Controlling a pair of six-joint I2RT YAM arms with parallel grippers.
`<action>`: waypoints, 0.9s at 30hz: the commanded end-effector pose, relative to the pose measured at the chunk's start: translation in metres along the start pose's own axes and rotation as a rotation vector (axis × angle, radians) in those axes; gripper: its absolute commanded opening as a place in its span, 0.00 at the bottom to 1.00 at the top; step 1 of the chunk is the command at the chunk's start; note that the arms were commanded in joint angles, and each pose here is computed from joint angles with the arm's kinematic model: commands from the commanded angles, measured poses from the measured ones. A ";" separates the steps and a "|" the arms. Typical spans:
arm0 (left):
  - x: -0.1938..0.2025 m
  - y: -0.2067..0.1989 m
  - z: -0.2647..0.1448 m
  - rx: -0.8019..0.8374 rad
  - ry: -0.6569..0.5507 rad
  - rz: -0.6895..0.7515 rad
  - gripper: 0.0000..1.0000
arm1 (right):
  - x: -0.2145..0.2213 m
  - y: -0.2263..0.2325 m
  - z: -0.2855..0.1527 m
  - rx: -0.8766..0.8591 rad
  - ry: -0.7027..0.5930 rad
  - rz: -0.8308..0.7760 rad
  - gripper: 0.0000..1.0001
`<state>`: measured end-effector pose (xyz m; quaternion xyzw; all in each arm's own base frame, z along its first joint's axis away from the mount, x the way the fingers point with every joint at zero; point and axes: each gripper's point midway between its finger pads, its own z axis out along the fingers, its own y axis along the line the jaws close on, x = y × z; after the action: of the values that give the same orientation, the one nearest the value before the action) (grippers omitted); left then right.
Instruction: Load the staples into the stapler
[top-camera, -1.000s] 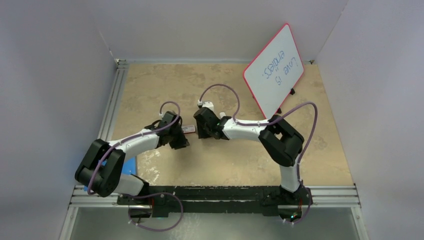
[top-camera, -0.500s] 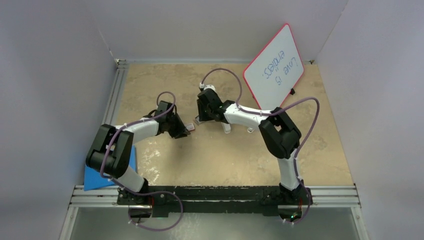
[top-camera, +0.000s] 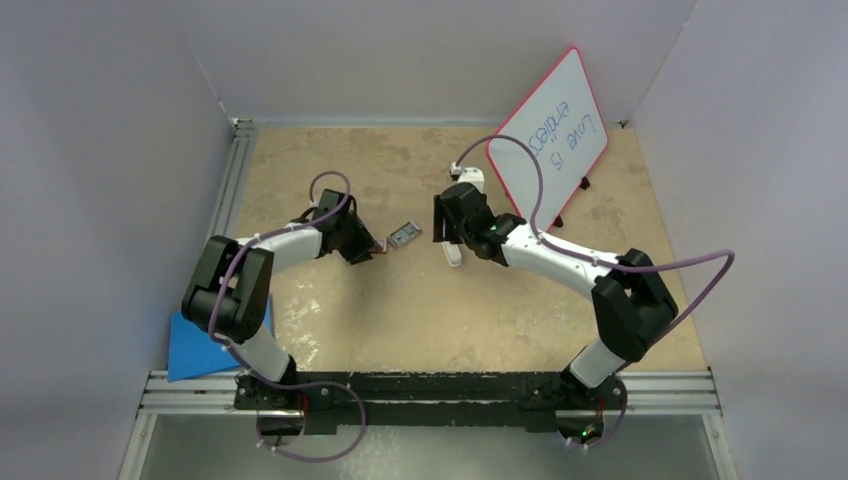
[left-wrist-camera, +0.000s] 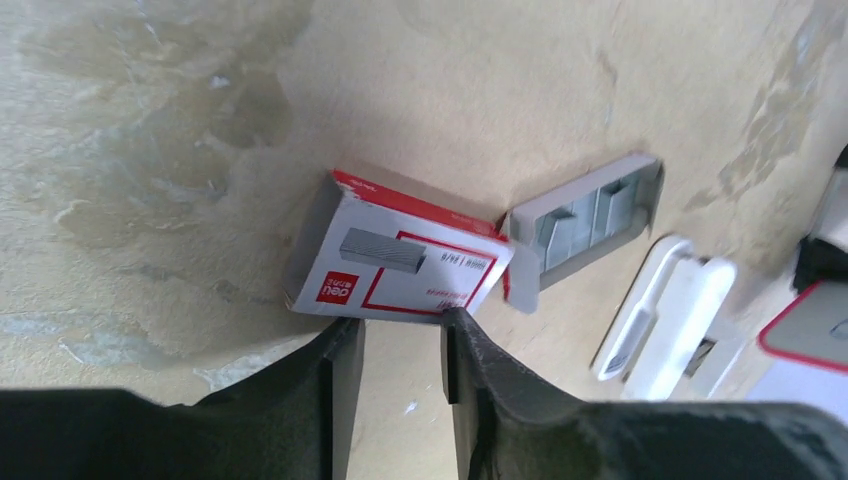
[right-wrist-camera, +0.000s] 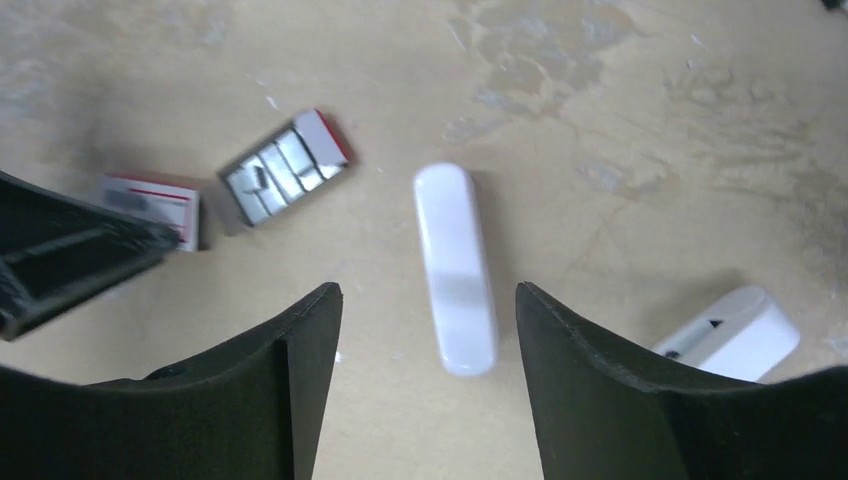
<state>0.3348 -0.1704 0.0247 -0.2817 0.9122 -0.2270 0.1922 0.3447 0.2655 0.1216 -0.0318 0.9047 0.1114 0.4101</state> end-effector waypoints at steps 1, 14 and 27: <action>-0.033 0.011 0.003 -0.105 -0.136 -0.072 0.37 | 0.006 -0.017 -0.002 0.058 -0.011 0.021 0.68; -0.049 0.004 -0.011 -0.090 -0.161 -0.030 0.43 | 0.037 -0.019 0.014 0.054 0.080 -0.023 0.68; -0.008 -0.025 -0.092 0.195 -0.106 0.129 0.62 | 0.071 -0.026 0.031 0.077 0.177 -0.068 0.55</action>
<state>0.3201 -0.1446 0.1077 -0.2663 0.8882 -0.2457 0.2825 0.3256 0.2501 0.0461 -0.0531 0.9384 0.0615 0.3360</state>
